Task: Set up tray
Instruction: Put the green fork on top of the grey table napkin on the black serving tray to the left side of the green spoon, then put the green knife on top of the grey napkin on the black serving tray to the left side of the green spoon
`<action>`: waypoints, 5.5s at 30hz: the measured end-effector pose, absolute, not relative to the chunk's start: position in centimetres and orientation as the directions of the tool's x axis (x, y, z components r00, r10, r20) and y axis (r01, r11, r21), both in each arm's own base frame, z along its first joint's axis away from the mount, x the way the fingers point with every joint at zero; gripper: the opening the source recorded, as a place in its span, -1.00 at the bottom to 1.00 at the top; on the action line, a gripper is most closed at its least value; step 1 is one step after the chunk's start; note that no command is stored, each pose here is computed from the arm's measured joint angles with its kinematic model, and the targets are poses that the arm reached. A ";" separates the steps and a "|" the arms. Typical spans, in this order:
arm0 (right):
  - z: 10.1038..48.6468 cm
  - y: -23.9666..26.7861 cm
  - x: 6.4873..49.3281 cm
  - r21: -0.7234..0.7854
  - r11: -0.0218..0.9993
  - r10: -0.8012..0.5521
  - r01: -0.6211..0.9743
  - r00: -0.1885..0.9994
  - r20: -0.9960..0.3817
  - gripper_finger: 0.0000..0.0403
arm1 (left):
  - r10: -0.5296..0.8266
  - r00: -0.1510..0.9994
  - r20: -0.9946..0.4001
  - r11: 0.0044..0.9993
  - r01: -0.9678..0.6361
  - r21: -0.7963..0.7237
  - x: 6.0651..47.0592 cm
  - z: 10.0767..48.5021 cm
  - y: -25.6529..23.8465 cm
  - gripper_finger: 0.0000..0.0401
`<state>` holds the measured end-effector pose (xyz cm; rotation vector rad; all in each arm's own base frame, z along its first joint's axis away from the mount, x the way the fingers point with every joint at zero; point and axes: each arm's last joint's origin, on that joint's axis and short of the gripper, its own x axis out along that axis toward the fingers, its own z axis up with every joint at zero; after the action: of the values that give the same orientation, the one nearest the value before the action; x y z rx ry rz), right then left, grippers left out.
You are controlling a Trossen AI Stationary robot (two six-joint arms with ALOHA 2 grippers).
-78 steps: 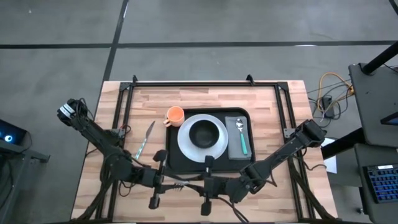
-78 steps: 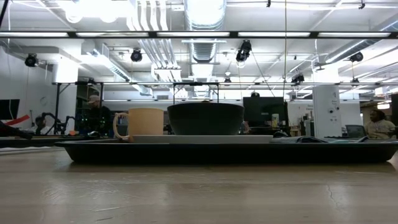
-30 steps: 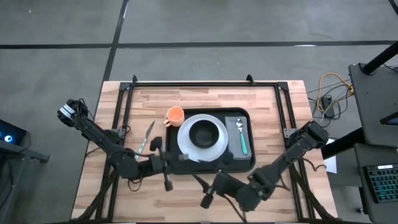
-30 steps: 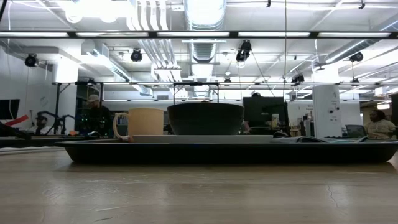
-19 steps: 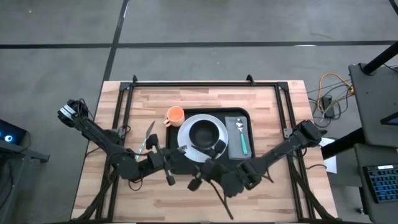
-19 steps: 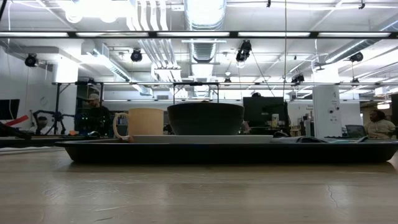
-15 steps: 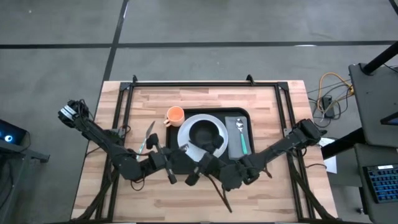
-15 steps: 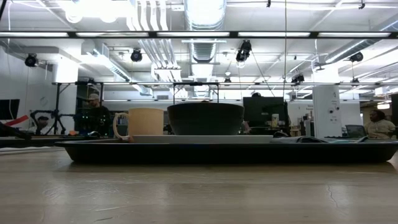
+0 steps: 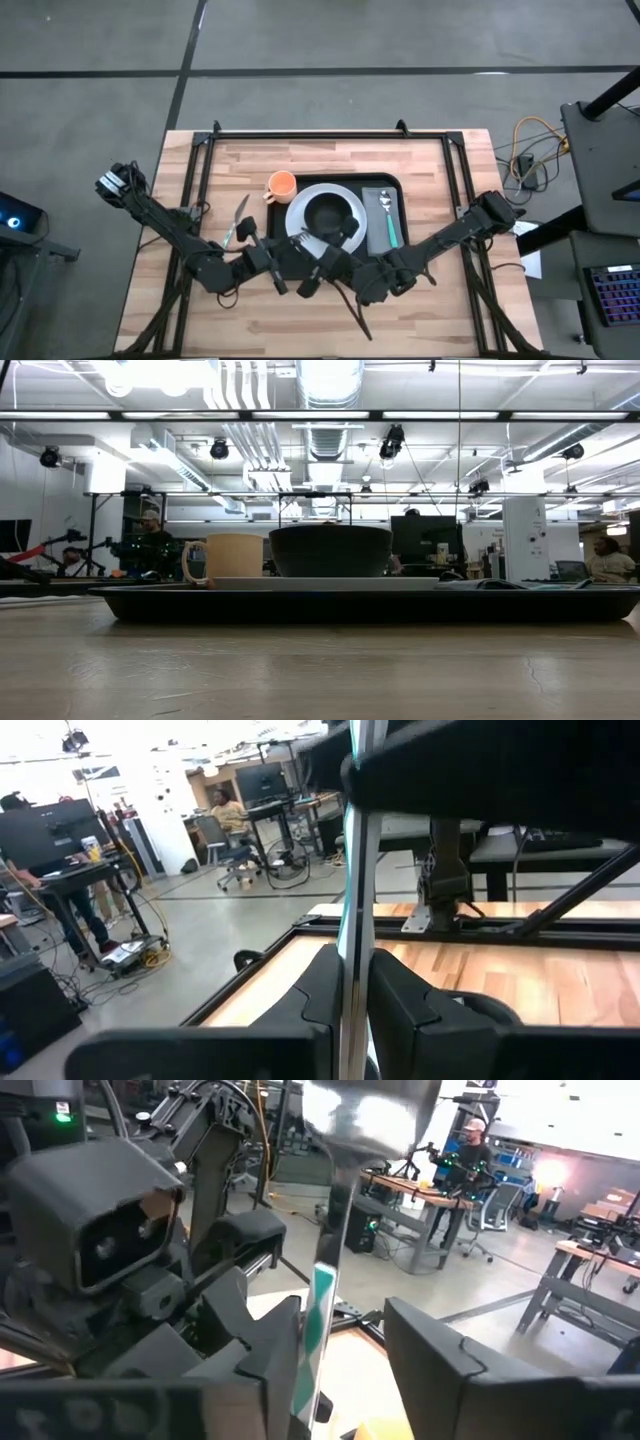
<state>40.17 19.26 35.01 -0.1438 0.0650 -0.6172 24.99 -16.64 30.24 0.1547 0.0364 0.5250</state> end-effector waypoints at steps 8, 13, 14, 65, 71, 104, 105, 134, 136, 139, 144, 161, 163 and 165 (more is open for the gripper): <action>35.0 19.3 40.2 -0.163 0.815 -0.567 0.557 0.824 -0.019 -0.90 | 0.491 0.871 0.003 0.861 -0.485 0.153 25.1 30.0 -16.5 -0.94; 35.0 19.3 40.2 -0.154 0.812 -0.571 0.562 0.820 -0.019 -0.92 | 0.480 0.877 0.003 0.868 -0.475 0.147 25.2 30.0 -16.4 -0.93; 35.0 19.3 40.2 -0.155 0.813 -0.571 0.561 0.821 -0.019 -0.93 | 0.477 0.879 0.003 0.869 -0.472 0.147 25.2 30.0 -16.4 -0.90; 19.4 -0.2 26.2 0.434 0.339 -0.017 0.834 0.467 -0.884 -0.95 | 0.080 0.978 -0.193 0.990 -0.055 0.131 15.4 30.9 -14.4 0.25; 17.5 -1.2 25.5 0.426 0.302 -0.035 0.853 0.457 -0.889 -0.95 | 0.066 0.979 -0.195 0.992 -0.043 0.122 15.3 30.9 -14.5 0.25; 16.0 -2.7 25.9 0.417 0.183 -0.123 0.890 0.442 -0.889 -0.95 | 0.068 0.977 -0.204 0.996 -0.053 0.076 15.3 30.7 -14.7 0.25; 16.0 -2.5 25.9 0.426 0.147 -0.134 0.893 0.445 -0.886 -0.95 | 0.068 0.977 -0.204 0.996 -0.053 0.075 15.3 30.7 -14.6 0.25; 13.2 -1.0 26.3 0.410 0.031 -0.124 0.912 0.410 -0.903 -0.86 | 0.030 0.971 -0.237 0.997 -0.012 0.077 15.0 30.3 -14.9 0.25; 13.3 -1.0 26.3 0.415 0.035 -0.120 0.909 0.416 -0.901 -0.79 | 0.024 0.971 -0.238 0.997 -0.007 0.075 15.1 30.3 -14.9 0.25; 13.6 -1.0 26.3 0.425 0.040 -0.112 0.904 0.426 -0.898 -0.66 | 0.012 0.970 -0.242 0.997 0.005 0.072 15.0 30.3 -14.9 0.25; 14.5 -1.0 26.2 0.462 0.059 -0.106 0.885 0.465 -0.879 -0.51 | 0.010 0.970 -0.242 0.999 0.003 0.053 15.0 30.3 -15.0 0.25; 22.7 -0.8 21.8 0.595 0.427 -0.081 0.681 0.684 -0.725 -0.36 | 0.301 0.821 -0.484 0.890 -0.424 -0.166 13.2 25.9 -12.4 0.23; 23.4 -0.8 21.1 0.589 0.477 -0.081 0.652 0.700 -0.709 -0.36 | 0.343 0.763 -0.548 0.849 -0.501 -0.165 12.8 25.0 -11.9 0.23; 23.9 -0.8 20.5 0.580 0.519 -0.081 0.628 0.712 -0.698 -0.36 | 0.390 0.682 -0.619 0.792 -0.591 -0.152 12.2 24.1 -11.4 0.23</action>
<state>20.53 -0.76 23.93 0.9383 0.6638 -0.4643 12.22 -11.44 24.11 -0.3570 0.6037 0.5632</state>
